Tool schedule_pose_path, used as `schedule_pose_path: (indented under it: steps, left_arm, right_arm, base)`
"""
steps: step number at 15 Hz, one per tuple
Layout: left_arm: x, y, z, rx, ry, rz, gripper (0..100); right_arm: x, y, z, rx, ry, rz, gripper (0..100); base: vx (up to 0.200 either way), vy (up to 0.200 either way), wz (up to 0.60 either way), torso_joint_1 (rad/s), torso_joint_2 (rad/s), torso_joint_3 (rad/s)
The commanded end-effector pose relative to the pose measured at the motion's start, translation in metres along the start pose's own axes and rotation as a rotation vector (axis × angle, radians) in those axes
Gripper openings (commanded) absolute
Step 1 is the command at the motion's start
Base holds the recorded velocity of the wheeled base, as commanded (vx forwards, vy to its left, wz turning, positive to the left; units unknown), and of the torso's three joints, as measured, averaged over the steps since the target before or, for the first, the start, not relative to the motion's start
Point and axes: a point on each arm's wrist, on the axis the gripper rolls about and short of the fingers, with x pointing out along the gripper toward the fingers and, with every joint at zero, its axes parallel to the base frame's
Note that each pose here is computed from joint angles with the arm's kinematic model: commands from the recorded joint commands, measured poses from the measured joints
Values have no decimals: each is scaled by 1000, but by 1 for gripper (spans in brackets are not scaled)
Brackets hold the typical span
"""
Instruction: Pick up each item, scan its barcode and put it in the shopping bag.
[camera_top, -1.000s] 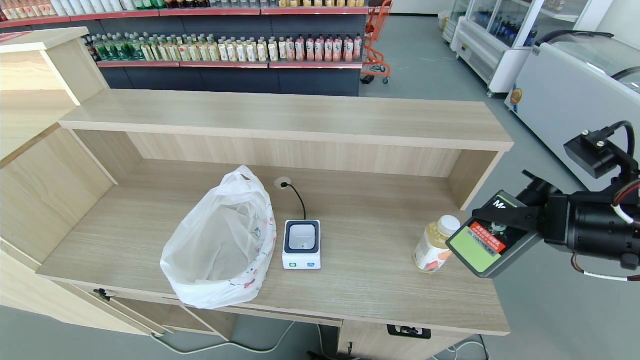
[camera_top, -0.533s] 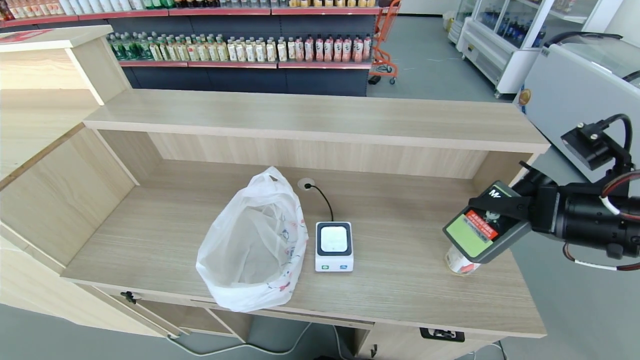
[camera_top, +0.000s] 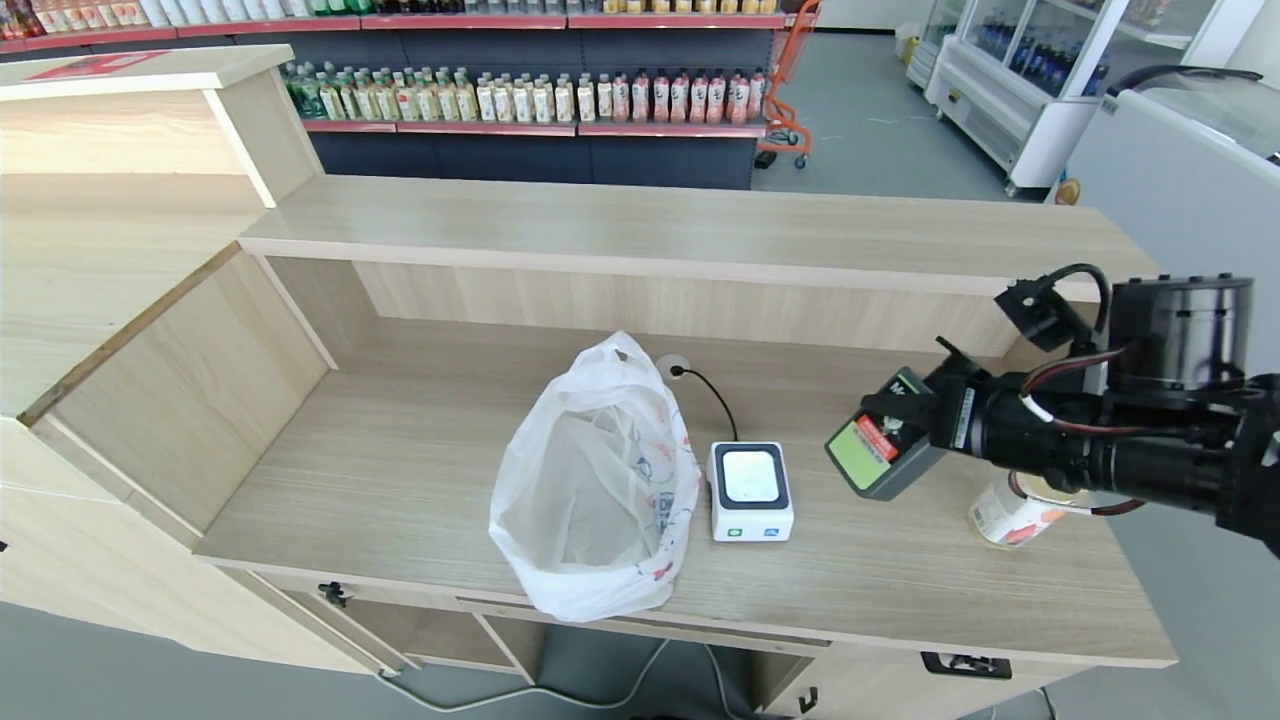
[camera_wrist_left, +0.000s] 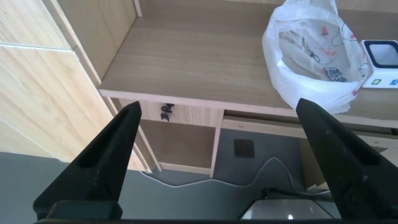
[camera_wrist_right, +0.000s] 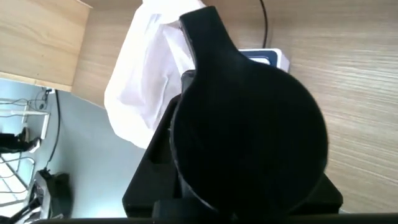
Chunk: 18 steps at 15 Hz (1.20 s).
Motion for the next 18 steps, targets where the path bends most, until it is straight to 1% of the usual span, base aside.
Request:
schedule_pose_path:
  steps: [1,3,5,7,11,14,18]
  left_arm:
    - [0,0,0,-1,0,0,100]
    - [0,0,0,-1,0,0,100]
    - [0,0,0,-1,0,0,100]
    - [0,0,0,-1,0,0,100]
    - [0,0,0,-1,0,0,100]
    - [0,0,0,-1,0,0,100]
    - [0,0,0,-1,0,0,100]
  right_arm:
    - [43,-12,-25,7,78,-12,0]
    - [63,-16,-37,-5,61,-57,0]
    - [78,-16,-41,-40,36,-33,0]
    - [93,-17,-38,-85,20,-23,0]
    - [120,-15,-41,-94,24,-3,0]
    - [139,-20,-47,-140,36,-5,0]
    - [156,-25,-49,-147,33,-9,0]
  base:
    - [0,0,0,0,0,0]
    - [0,0,0,0,0,0]
    - [0,0,0,0,0,0]
    - [0,0,0,0,0,0]
    - [0,0,0,0,0,0]
    - [0,0,0,0,0,0]
    - [0,0,0,0,0,0]
